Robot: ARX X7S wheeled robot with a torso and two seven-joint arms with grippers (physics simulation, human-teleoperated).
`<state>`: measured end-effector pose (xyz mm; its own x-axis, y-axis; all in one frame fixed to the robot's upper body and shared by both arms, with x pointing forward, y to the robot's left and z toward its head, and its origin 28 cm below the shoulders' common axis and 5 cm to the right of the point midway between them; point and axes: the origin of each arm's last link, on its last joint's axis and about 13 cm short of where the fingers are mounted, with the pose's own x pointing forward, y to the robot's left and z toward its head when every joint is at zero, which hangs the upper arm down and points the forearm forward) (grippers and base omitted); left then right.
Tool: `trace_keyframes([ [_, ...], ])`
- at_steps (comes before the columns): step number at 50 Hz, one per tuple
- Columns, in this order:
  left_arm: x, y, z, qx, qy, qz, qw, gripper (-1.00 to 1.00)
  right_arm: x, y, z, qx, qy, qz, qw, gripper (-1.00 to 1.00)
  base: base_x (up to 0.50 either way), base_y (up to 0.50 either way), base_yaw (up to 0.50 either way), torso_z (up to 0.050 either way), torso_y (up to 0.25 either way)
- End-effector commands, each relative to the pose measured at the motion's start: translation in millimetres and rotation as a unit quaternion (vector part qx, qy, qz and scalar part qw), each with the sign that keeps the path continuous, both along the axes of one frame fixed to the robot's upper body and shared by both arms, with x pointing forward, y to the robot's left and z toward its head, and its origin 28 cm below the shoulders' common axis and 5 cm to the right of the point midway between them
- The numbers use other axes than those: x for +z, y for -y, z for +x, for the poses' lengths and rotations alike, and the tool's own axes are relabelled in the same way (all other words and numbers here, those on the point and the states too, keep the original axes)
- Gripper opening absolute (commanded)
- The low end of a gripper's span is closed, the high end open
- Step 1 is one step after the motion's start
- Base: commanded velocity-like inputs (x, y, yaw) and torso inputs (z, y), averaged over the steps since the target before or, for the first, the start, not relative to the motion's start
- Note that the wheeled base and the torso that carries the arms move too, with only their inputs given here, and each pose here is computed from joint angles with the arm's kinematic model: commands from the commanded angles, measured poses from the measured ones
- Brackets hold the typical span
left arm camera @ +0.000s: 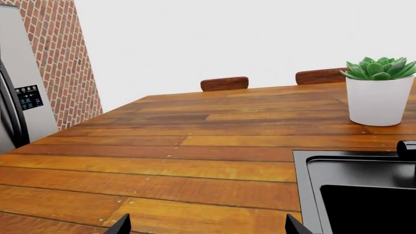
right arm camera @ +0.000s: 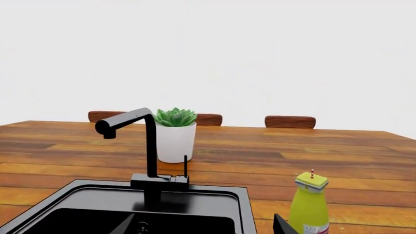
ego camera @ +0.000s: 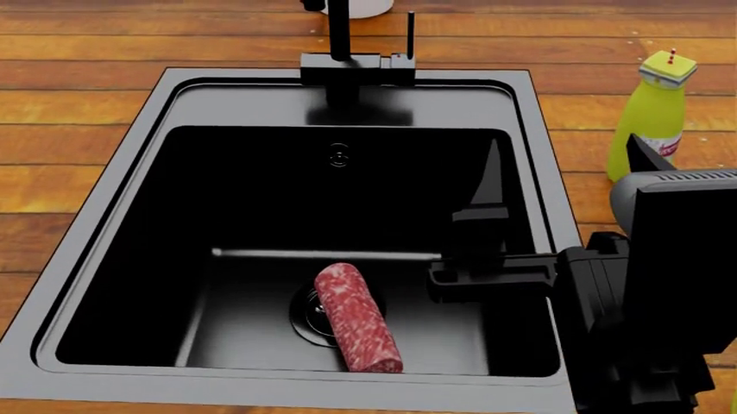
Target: Pick the pear from the counter and place it in the sink
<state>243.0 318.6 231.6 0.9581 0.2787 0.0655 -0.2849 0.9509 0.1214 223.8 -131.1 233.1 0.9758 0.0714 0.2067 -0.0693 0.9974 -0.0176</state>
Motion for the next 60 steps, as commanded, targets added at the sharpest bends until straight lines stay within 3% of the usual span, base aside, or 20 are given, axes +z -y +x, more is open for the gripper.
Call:
trace_keyframes([
  [1,-2,-0.2,0,0.001,-0.001,0.000,1.000,1.00,-1,-0.3,-3,0.000,0.002,-0.003,1.000,1.00,0.00,0.00,0.00,0.000,0.000],
  [11,-4,0.0,2,-0.001,-0.004,-0.001,1.000,1.00,6,4.8,-9,-0.026,-0.004,-0.016,1.000,1.00,0.00,0.00,0.00,0.000,0.000],
  [16,-6,-0.9,4,-0.001,-0.008,0.000,1.000,1.00,18,14.7,-15,-0.082,-0.023,-0.032,0.996,1.00,0.00,0.00,0.00,0.000,0.000],
  [18,-7,-1.4,6,-0.001,-0.010,0.000,1.000,1.00,27,30.9,-18,-0.154,-0.026,-0.031,0.987,1.00,0.00,0.00,0.00,0.000,0.000],
  [21,-10,-0.9,9,-0.004,-0.013,0.000,1.000,1.00,32,35.7,-28,-0.201,-0.047,-0.017,0.978,1.00,0.00,0.00,0.00,0.000,0.000],
  [23,-11,-0.8,11,-0.005,-0.015,-0.002,1.000,1.00,31,33.7,-40,-0.140,-0.060,-0.019,0.988,1.00,0.00,0.00,0.00,0.000,0.000],
  [30,-14,-2.4,11,-0.005,-0.016,-0.005,1.000,1.00,30,51.3,-64,-0.201,-0.097,0.003,0.975,1.00,0.00,0.00,0.00,0.000,0.000],
  [41,-16,-2.1,11,-0.009,-0.017,-0.005,1.000,1.00,9,64.0,-79,-0.242,-0.144,0.032,0.959,1.00,0.00,0.00,0.00,0.000,0.000],
  [60,-19,-1.2,12,-0.010,-0.024,-0.005,1.000,1.00,-17,74.0,-82,-0.254,-0.196,0.031,0.946,1.00,0.00,0.00,0.00,0.000,0.000],
])
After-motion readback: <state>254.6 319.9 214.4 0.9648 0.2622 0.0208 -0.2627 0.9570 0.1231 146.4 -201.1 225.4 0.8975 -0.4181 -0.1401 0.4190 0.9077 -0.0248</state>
